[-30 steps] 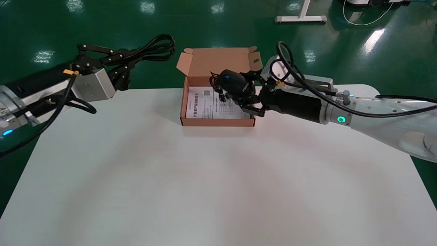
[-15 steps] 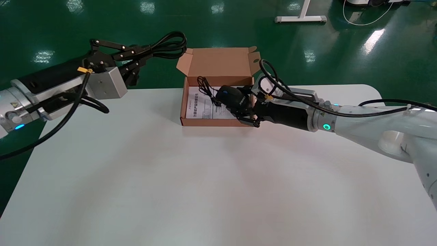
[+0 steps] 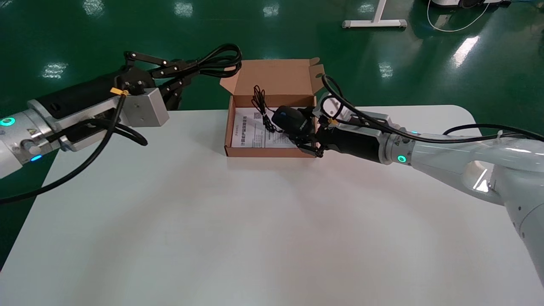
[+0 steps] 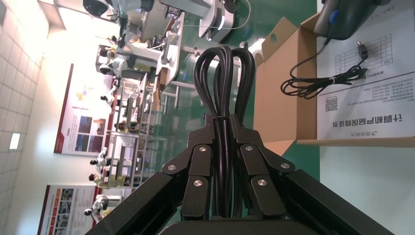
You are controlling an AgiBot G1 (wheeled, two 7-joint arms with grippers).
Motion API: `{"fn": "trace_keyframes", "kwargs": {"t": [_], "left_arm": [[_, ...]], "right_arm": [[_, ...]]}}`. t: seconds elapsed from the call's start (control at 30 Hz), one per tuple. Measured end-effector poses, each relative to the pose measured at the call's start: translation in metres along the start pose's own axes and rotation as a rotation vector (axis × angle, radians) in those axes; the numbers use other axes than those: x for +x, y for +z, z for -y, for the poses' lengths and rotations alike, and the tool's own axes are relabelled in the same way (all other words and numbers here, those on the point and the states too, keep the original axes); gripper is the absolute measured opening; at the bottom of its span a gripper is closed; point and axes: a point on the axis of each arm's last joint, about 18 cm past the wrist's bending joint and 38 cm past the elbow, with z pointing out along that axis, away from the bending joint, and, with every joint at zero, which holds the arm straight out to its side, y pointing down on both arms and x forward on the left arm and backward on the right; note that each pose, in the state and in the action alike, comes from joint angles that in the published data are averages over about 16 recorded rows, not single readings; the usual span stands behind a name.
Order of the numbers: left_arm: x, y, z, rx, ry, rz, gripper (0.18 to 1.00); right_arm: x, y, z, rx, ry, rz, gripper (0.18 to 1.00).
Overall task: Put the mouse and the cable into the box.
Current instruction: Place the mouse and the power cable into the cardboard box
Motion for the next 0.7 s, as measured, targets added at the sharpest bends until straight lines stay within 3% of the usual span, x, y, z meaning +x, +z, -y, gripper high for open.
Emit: {"fn": "trace_keyframes", "kwargs": {"t": [0.4, 0.7], "left_arm": [[0.001, 0.038, 0.020, 0.053, 0.043, 0.019, 0.233], [0.009, 0.075, 0.039, 0.118, 0.065, 0.013, 0.232]], "right_arm": [[0.006, -0.007, -0.001, 0.003, -0.004, -0.009, 0.732], [0.034, -0.046, -0.009, 0.008, 0.000, -0.066, 0.859]]}}
